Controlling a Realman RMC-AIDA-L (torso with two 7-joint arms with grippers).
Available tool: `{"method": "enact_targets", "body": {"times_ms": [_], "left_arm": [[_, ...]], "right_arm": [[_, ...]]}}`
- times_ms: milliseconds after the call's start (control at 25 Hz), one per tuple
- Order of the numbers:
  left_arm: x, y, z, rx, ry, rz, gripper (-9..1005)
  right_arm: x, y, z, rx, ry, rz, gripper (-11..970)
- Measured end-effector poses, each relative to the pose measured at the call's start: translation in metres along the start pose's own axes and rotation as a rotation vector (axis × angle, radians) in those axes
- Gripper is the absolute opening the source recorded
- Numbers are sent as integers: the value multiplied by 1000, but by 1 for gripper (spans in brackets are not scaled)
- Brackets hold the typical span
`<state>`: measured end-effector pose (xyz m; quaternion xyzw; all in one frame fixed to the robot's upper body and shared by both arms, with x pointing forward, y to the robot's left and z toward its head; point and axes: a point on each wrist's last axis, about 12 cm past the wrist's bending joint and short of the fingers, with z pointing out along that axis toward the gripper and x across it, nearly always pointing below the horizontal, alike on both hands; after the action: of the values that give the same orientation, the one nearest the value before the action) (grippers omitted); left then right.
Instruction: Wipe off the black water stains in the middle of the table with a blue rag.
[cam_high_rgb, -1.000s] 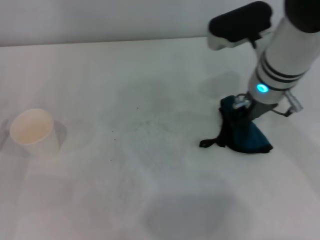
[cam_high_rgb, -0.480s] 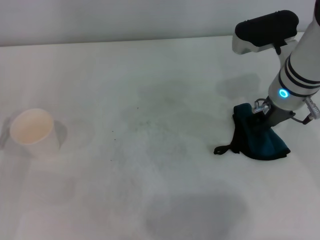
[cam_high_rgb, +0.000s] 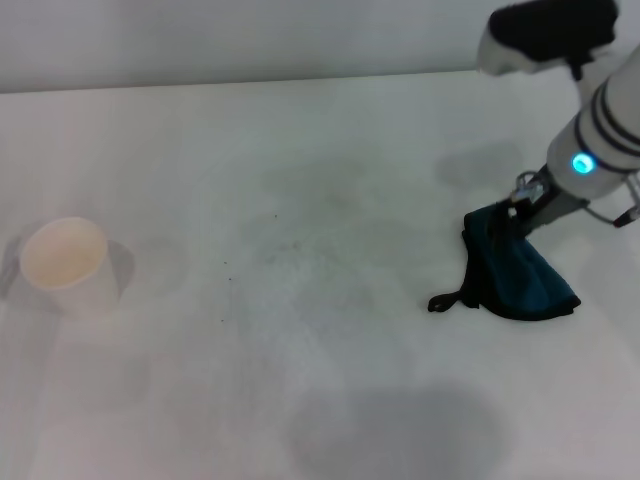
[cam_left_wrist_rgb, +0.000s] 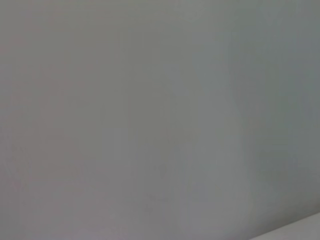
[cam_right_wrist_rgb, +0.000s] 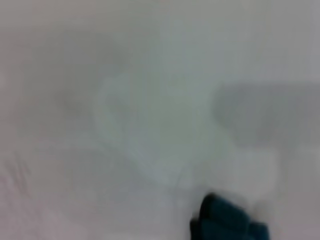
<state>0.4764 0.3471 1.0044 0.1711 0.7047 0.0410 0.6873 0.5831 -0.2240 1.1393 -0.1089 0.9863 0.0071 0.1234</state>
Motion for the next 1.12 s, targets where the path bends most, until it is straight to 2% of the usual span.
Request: {"method": "enact_targets", "body": {"times_ms": [120, 280, 440, 640, 920, 1000, 1040, 1120], "left_arm": [[0, -1, 1, 1, -2, -3, 879], [-1, -2, 3, 3, -1, -8, 879], [-1, -2, 5, 6, -1, -8, 879], [-2, -5, 7, 3, -3, -9, 880], [2, -3, 1, -42, 13, -12, 880], [2, -5, 1, -44, 17, -18, 880], [2, -5, 2, -43, 19, -20, 880], [2, -7, 4, -39, 22, -25, 880]], "right_arm": [[0, -9, -15, -15, -68, 17, 268], [3, -32, -28, -28, -190, 73, 267], [5, -55, -30, -90, -333, 125, 267], [13, -79, -22, -83, -525, 141, 266], [7, -93, 2, -106, -735, 114, 265], [12, -104, 15, -95, -809, 132, 264], [12, -104, 15, -95, -809, 132, 264], [18, -114, 24, -84, -840, 142, 264]]}}
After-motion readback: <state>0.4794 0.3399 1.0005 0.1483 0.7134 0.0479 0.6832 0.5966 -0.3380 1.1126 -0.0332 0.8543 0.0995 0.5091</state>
